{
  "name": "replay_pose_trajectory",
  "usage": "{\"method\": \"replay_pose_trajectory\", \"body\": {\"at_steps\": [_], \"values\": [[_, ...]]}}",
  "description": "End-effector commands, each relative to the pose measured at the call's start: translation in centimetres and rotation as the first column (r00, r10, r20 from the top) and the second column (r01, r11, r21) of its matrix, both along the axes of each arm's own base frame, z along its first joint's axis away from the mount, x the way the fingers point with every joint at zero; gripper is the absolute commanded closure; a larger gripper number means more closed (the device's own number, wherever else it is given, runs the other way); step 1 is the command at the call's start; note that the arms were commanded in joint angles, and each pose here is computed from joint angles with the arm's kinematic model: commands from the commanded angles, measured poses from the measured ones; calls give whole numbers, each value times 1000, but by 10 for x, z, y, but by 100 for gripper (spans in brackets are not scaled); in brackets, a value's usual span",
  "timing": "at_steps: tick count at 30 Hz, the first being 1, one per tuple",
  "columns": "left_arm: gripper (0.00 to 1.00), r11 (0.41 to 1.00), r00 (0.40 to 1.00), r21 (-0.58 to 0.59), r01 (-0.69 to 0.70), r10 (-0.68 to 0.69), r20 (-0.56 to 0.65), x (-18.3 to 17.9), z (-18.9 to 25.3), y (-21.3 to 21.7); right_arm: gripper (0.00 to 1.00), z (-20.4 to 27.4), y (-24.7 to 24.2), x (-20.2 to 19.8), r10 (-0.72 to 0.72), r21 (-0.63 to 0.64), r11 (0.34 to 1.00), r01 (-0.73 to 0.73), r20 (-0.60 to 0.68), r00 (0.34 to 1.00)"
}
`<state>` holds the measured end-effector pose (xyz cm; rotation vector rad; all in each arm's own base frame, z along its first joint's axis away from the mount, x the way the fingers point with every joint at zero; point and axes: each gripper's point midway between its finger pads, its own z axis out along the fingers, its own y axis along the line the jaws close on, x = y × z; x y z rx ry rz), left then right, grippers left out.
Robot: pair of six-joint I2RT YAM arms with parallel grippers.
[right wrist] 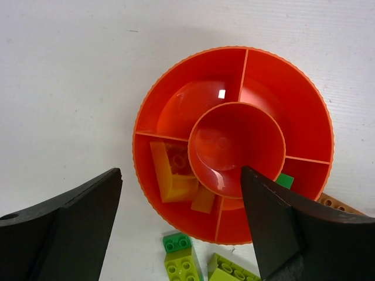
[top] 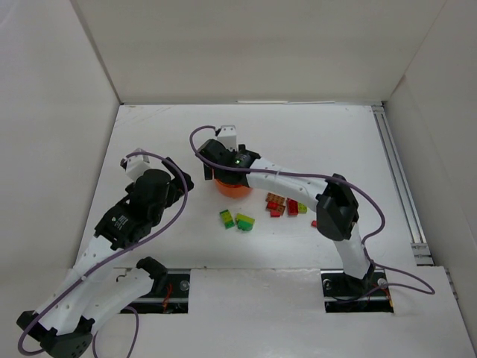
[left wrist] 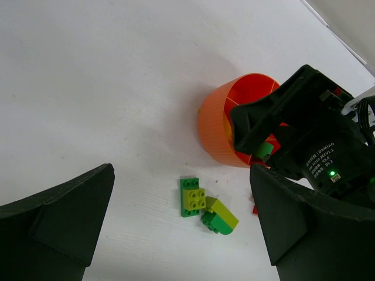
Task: Sort the legos into containers by color
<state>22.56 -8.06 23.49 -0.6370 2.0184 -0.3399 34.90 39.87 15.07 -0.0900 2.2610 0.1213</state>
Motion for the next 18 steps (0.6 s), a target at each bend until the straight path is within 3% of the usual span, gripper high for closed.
{"method": "replay_pose_trajectory", "body": {"at_steps": [1,10,14,18], "values": [[0,1000,1000,-6,10,-10,22,1,4,-1,13,28,4,-1,-9,49,999,7,37,999],[0,987,986,-11,158,-157,64,7,17,-26,7,78,-35,-16,19,53,998,-27,135,991],[0,964,963,15,264,-265,45,13,9,-46,5,98,-95,-28,-35,50,998,28,161,986],[0,911,912,10,411,-411,-2,21,-5,-79,3,69,-167,-30,-99,41,995,96,64,993]]}}
